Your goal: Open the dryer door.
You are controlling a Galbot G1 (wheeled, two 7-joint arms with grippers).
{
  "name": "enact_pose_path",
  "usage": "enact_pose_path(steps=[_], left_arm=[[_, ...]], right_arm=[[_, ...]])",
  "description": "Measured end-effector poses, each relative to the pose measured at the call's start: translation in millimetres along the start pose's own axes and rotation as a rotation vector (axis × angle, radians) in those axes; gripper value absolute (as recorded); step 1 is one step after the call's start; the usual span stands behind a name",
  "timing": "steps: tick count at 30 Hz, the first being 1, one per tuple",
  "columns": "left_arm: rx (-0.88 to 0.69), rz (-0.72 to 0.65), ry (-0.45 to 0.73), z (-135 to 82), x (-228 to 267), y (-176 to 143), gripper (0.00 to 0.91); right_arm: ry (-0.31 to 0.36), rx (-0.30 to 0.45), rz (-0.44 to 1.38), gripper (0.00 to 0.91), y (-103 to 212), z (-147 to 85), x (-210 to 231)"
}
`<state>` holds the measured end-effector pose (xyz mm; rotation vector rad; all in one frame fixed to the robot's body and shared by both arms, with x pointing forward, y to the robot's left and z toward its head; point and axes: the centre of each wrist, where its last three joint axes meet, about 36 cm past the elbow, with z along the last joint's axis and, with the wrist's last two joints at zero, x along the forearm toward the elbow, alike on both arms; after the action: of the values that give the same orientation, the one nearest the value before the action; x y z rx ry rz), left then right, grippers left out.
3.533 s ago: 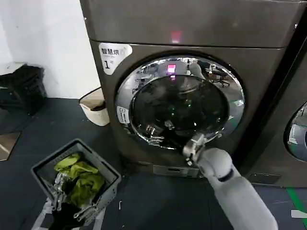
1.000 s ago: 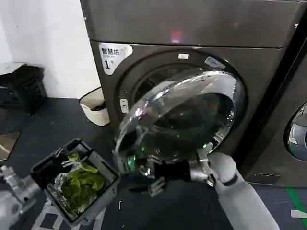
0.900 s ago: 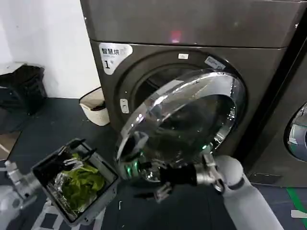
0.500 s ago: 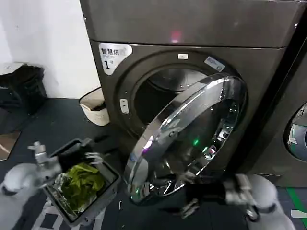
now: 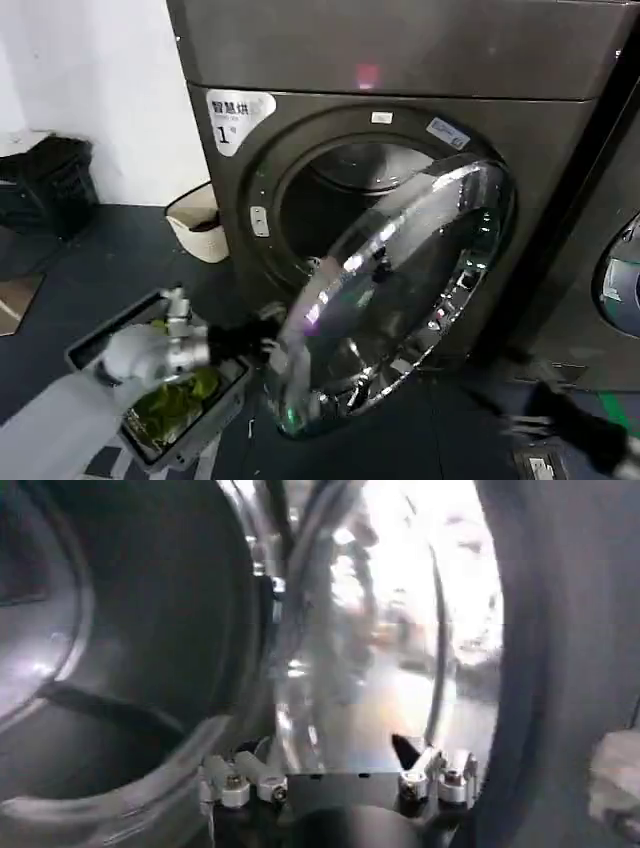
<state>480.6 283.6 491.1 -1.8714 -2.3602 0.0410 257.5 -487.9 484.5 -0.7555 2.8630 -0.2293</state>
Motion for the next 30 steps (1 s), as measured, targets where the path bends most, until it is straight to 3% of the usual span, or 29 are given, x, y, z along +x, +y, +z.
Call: enact_pose_path(steps=[6, 9, 16, 25, 30], left_arm=[[0.007, 0.080, 0.009, 3.3, -31.4, -1.0, 0.907], [0.009, 0.129, 0.009, 1.2, -52.2, -3.6, 0.907], [0.016, 0.248, -0.006, -6.8, -111.4, -8.7, 0.907], [0.001, 0.381, -0.007, -19.7, -192.3, -27.1, 0.907], [0.002, 0.406, 0.002, -16.0, -231.2, -38.4, 0.907]], right_arm=[[0.000, 0.030, 0.422, 0.907, -2.5, -22.3, 24.6], [0.031, 0.027, 0.634, 0.907, -9.0, -32.8, 37.0], [0.048, 0.108, 1.071, 0.907, -30.7, -59.3, 87.0], [0.190, 0.305, 1.371, 0.907, -46.5, -105.1, 179.4], [0.207, 0.362, 1.464, 0.907, -44.5, -127.6, 212.3]])
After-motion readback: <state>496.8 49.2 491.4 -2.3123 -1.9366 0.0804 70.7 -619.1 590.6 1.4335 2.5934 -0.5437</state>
